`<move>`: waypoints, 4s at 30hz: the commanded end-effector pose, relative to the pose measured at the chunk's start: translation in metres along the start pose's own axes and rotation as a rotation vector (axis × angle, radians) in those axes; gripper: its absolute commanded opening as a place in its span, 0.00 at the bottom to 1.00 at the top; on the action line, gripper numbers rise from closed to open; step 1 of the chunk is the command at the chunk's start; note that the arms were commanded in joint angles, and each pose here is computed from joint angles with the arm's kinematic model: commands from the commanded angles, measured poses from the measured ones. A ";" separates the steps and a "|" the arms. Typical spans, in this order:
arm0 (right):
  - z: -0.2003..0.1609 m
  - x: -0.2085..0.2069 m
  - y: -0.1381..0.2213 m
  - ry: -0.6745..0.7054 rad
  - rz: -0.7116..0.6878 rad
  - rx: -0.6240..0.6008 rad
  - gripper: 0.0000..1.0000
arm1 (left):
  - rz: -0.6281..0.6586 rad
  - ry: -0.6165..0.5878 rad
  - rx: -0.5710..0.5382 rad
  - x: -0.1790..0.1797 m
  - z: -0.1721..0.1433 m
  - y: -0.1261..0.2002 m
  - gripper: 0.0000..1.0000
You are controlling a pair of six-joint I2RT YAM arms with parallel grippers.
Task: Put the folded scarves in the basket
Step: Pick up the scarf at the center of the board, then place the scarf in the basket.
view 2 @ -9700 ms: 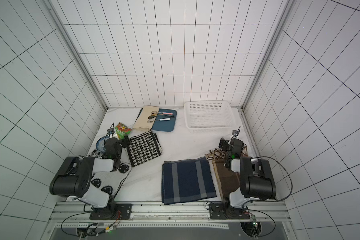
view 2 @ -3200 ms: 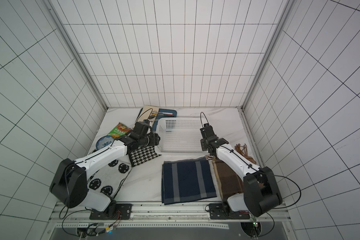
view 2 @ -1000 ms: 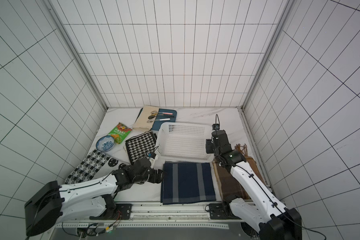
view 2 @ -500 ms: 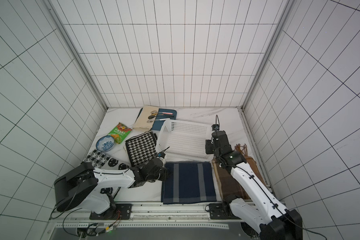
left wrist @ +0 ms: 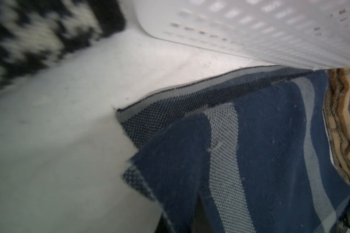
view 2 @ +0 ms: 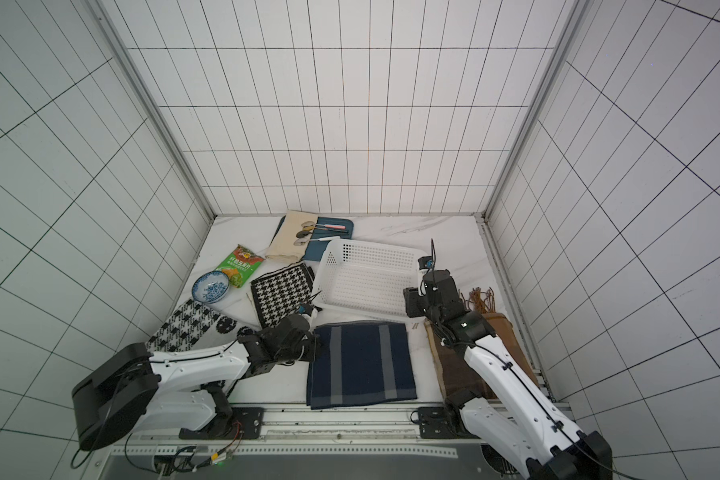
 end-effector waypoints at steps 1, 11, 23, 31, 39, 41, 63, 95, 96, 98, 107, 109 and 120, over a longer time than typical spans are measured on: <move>-0.023 0.021 0.000 -0.035 0.123 0.048 0.49 | 0.037 0.035 0.054 0.025 -0.004 0.004 0.00; -0.084 0.036 0.026 -0.045 0.171 0.096 0.48 | 0.026 0.028 0.040 0.026 0.002 0.007 0.19; -0.154 0.048 0.000 -0.083 0.156 0.257 0.52 | 0.050 0.035 0.020 0.029 0.000 0.009 0.46; -0.178 0.050 -0.019 -0.135 0.133 0.328 0.55 | 0.090 0.025 0.018 0.030 0.000 0.005 0.50; -0.192 0.053 -0.024 -0.192 0.172 0.365 0.53 | 0.071 -0.009 0.085 0.022 -0.011 -0.007 0.50; -0.198 0.060 -0.027 -0.216 0.241 0.371 0.51 | 0.066 -0.019 0.087 0.019 -0.012 -0.007 0.49; -0.176 0.078 -0.007 -0.058 0.226 0.340 0.00 | -0.075 -0.133 -0.032 -0.018 -0.007 0.035 0.00; -0.020 0.098 0.115 0.227 0.143 -0.056 0.00 | -0.226 -0.215 -0.415 -0.142 0.115 0.163 0.00; -0.014 0.094 0.116 0.225 0.130 -0.067 0.00 | -0.207 -0.189 -0.426 -0.141 0.127 0.159 0.00; 0.000 0.084 0.115 0.208 0.100 -0.076 0.00 | -0.233 -0.137 -0.411 -0.142 0.148 0.147 0.00; 0.039 0.048 0.051 0.079 0.104 0.010 0.00 | -0.121 -0.137 -0.428 -0.150 0.226 0.071 0.00; 0.045 0.037 0.031 0.030 0.114 0.038 0.00 | -0.107 -0.126 -0.428 -0.146 0.241 0.055 0.00; 0.039 -0.023 -0.061 -0.158 0.104 0.183 0.00 | 0.027 -0.059 -0.254 -0.104 0.274 -0.052 0.00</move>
Point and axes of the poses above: each gripper's point midway between its finger pads, its own y axis back along the fingers, its own x axis along the line the jaws close on, z = x × y, the point moved 6 cm from there along y, back along the fingers, and after that the axes turned 4 degrees about y, right-handed, at the moved point
